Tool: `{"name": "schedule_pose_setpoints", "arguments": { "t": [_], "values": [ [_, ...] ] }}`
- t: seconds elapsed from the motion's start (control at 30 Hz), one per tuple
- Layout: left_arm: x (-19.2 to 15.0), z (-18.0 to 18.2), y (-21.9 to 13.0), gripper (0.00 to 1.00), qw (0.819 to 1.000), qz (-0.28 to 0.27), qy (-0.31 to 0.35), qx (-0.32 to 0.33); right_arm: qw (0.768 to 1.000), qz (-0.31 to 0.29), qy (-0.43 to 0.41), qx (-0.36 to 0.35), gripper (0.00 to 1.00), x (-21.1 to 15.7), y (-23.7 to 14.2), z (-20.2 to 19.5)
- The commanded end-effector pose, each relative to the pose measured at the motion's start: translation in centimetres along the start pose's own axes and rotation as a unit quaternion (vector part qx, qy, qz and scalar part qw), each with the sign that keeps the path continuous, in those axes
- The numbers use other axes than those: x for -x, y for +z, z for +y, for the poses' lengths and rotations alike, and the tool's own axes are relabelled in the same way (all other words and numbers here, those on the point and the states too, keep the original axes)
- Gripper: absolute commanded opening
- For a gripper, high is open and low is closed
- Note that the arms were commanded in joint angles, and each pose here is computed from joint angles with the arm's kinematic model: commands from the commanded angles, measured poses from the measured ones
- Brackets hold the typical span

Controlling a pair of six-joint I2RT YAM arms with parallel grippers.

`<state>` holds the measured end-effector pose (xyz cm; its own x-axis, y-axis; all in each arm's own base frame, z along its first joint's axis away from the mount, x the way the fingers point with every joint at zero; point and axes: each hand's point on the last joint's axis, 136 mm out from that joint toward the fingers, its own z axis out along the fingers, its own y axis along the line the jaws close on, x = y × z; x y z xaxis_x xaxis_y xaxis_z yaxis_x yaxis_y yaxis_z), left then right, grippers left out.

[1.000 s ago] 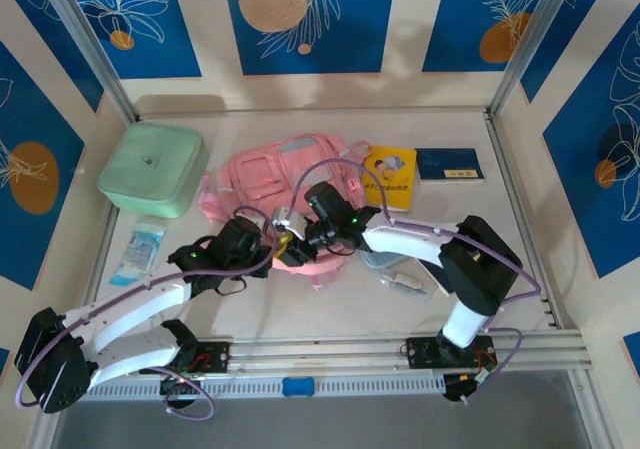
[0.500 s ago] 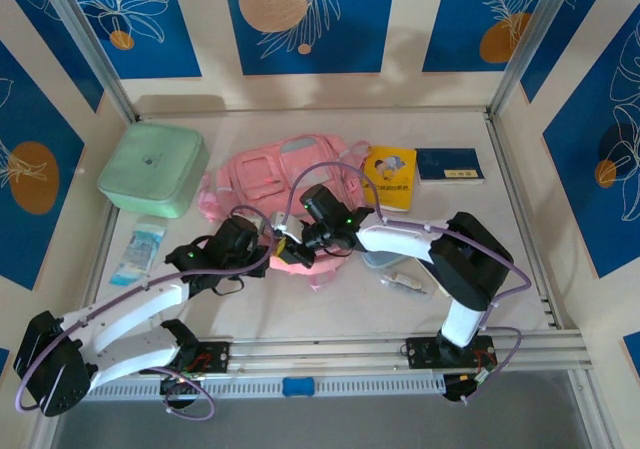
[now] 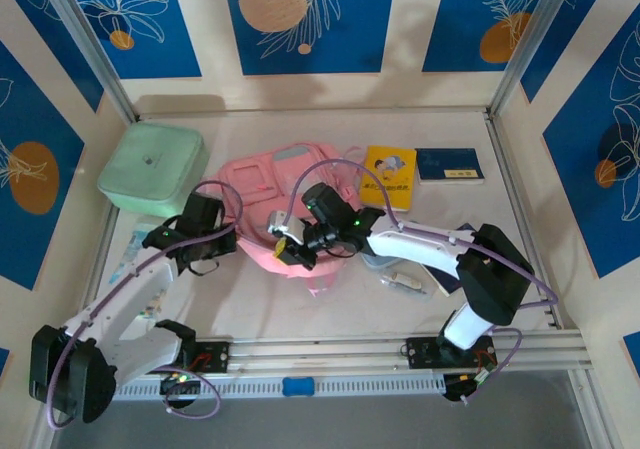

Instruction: Pack the student bag

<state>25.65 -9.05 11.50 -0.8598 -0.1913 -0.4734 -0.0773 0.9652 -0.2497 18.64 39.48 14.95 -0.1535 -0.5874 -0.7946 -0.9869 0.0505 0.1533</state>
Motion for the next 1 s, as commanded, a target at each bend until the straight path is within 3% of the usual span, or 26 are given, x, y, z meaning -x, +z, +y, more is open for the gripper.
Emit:
{"name": "schedule_pose_setpoints", "arguments": {
  "t": [0.0, 0.3, 0.57, 0.7, 0.8, 0.97],
  "values": [
    [4.0, 1.4, -0.1, 0.00, 0.999, -0.042, -0.031, 0.008, 1.000, 0.014, 0.003, 0.014, 0.00, 0.5, -0.3, 2.1],
    [6.2, 2.8, 2.5, 0.00, 0.998, -0.025, -0.051, 0.014, 0.999, 0.019, 0.022, -0.029, 0.00, 1.0, 3.2, 1.8],
    [5.7, 2.7, 2.1, 0.01, 0.999, -0.014, -0.050, 0.009, 0.994, 0.036, 0.060, -0.080, 0.00, 0.5, 5.0, 0.8],
    [5.0, 2.3, 1.5, 0.29, 0.999, -0.009, -0.051, -0.006, 0.992, 0.026, 0.074, -0.097, 0.30, 0.9, 4.1, 0.6],
    [4.5, 2.6, 0.3, 0.41, 0.999, -0.009, -0.054, 0.000, 0.991, 0.009, 0.085, -0.100, 0.51, 1.9, 2.7, 1.2],
    [4.2, 2.2, -2.6, 0.55, 0.998, -0.020, -0.051, -0.008, 0.983, -0.013, 0.140, -0.117, 0.64, 2.2, -0.4, 1.1]
  ]
}}
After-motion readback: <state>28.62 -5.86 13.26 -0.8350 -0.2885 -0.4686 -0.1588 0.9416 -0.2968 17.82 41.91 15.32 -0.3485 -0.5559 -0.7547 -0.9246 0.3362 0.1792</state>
